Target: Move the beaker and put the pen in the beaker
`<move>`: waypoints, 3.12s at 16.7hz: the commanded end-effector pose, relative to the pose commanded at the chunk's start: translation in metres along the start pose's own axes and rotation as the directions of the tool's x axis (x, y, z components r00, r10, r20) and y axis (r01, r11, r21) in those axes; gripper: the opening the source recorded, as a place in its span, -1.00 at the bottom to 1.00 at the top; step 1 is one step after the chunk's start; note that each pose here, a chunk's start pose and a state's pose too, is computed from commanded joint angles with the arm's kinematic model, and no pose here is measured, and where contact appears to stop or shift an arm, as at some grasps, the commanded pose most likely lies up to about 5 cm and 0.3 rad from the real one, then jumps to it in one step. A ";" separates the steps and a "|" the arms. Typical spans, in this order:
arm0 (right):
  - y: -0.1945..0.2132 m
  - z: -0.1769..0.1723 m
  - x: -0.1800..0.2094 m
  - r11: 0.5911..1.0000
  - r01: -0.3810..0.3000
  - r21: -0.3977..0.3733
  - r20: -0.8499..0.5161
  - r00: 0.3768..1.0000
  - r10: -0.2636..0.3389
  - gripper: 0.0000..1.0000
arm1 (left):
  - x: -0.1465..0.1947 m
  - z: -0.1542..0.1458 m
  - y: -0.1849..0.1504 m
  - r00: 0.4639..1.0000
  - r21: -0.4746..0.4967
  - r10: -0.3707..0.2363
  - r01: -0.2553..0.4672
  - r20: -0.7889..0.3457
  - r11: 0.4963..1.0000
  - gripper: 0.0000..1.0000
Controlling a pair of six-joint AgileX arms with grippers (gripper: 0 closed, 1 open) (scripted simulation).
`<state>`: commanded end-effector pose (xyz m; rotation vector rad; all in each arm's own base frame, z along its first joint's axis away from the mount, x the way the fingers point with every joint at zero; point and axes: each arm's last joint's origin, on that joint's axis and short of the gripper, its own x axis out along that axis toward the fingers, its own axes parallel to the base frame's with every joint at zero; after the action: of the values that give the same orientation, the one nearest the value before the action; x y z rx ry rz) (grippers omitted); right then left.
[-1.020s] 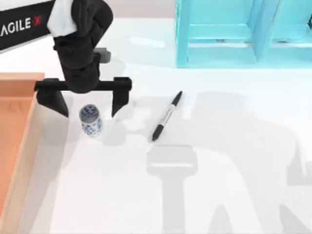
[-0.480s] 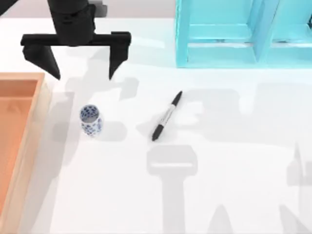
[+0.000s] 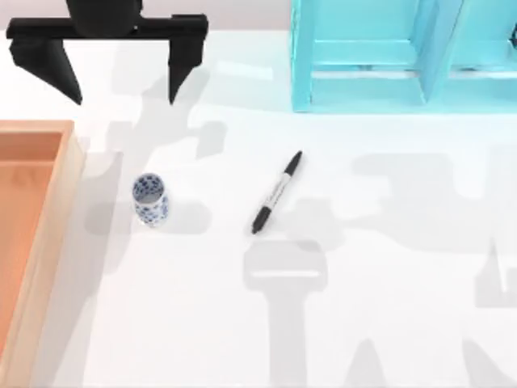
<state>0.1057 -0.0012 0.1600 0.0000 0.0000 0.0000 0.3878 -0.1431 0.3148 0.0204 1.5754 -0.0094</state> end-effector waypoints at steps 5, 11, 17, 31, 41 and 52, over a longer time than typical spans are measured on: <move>0.000 0.000 0.000 1.000 0.000 0.000 0.000 1.000 0.000 1.00 | 0.014 0.006 -0.017 0.999 0.050 0.031 -0.032 0.019 0.998 1.00; 0.000 0.000 0.000 1.000 0.000 0.000 0.000 1.000 0.000 1.00 | 0.104 0.000 -0.151 0.986 0.350 0.101 -0.142 0.132 0.926 1.00; 0.000 0.000 0.000 1.000 0.000 0.000 0.000 1.000 0.000 1.00 | 0.134 -0.010 -0.183 0.975 0.427 0.136 -0.200 0.175 0.882 1.00; 0.000 0.000 0.000 1.000 0.000 0.000 0.000 1.000 0.000 1.00 | 0.231 0.008 -0.169 0.975 0.427 0.136 -0.200 0.175 0.882 1.00; 0.000 0.000 0.000 1.000 0.000 0.000 0.000 1.000 0.000 1.00 | 0.231 0.008 -0.169 0.975 0.427 0.136 -0.200 0.175 0.882 -0.06; 0.000 0.000 0.000 1.000 0.000 0.000 0.000 1.000 0.000 1.00 | 0.231 0.008 -0.169 0.975 0.427 0.136 -0.200 0.175 0.882 -1.00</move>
<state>0.1057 -0.0012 0.1600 0.0000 0.0000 0.0000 0.3914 -0.3109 0.0824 0.5069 1.3964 -0.2304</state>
